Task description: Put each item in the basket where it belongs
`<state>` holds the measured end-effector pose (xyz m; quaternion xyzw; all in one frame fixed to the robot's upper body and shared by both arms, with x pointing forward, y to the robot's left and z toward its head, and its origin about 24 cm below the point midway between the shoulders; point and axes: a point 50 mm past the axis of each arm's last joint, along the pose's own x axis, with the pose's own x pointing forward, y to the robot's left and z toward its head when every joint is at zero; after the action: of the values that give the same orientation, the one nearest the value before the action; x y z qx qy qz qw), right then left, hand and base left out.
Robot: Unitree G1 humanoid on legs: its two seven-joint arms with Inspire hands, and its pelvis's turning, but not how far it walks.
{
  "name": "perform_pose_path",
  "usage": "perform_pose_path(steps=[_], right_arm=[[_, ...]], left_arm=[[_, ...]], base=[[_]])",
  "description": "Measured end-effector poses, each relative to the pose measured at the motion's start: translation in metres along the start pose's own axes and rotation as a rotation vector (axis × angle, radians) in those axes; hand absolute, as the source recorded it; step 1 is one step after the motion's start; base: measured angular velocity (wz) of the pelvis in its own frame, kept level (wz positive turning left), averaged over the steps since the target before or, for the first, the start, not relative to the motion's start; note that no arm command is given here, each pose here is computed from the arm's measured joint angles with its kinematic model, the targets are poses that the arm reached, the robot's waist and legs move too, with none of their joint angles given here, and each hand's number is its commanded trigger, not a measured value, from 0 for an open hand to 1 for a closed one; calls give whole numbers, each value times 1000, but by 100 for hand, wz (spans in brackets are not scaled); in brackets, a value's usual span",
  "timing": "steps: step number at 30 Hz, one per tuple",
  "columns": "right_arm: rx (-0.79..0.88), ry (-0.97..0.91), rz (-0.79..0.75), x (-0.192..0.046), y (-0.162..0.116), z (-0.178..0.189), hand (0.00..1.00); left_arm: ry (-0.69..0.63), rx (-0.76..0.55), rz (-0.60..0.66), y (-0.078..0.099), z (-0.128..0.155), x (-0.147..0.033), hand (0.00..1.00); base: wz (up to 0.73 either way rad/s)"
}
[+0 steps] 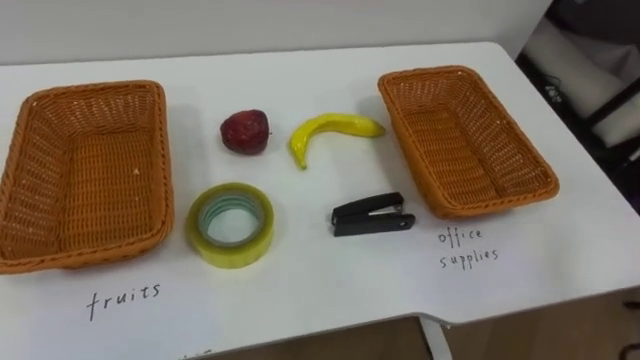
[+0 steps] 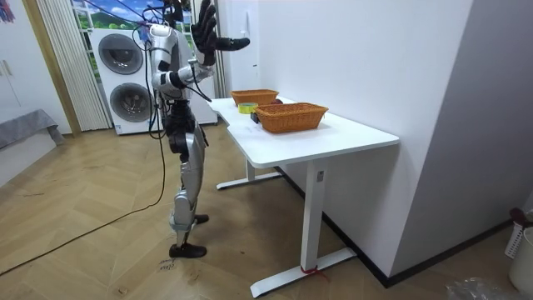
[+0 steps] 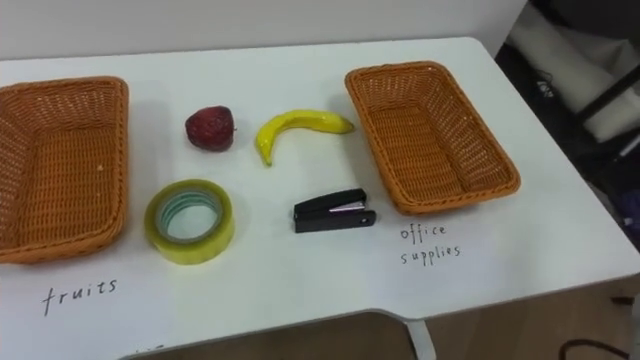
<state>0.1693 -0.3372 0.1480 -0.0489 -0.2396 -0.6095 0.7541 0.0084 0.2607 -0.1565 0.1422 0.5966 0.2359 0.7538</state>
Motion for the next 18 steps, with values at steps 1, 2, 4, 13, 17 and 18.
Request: perform_pose_path(steps=[1,2,4,13,17,18], right_arm=[[23,-31,21,1,4,8,0],[33,-45,35,1,6,12,0],[57,-106,95,2,17,24,0],[213,-256,263,3,49,70,0],[246,-317,307,5,59,85,0],[249,-337,321,6,60,89,0]], left_arm=[[7,5,-1,0,-1,0,0],[9,7,-2,0,-2,0,0],[7,26,-2,-1,-2,0,0],[0,87,-2,-1,-3,-1,0],[-16,101,0,0,0,0,0],[-22,115,0,0,1,0,0]], base=[[4],[0],[2],[4],[8],[9]])
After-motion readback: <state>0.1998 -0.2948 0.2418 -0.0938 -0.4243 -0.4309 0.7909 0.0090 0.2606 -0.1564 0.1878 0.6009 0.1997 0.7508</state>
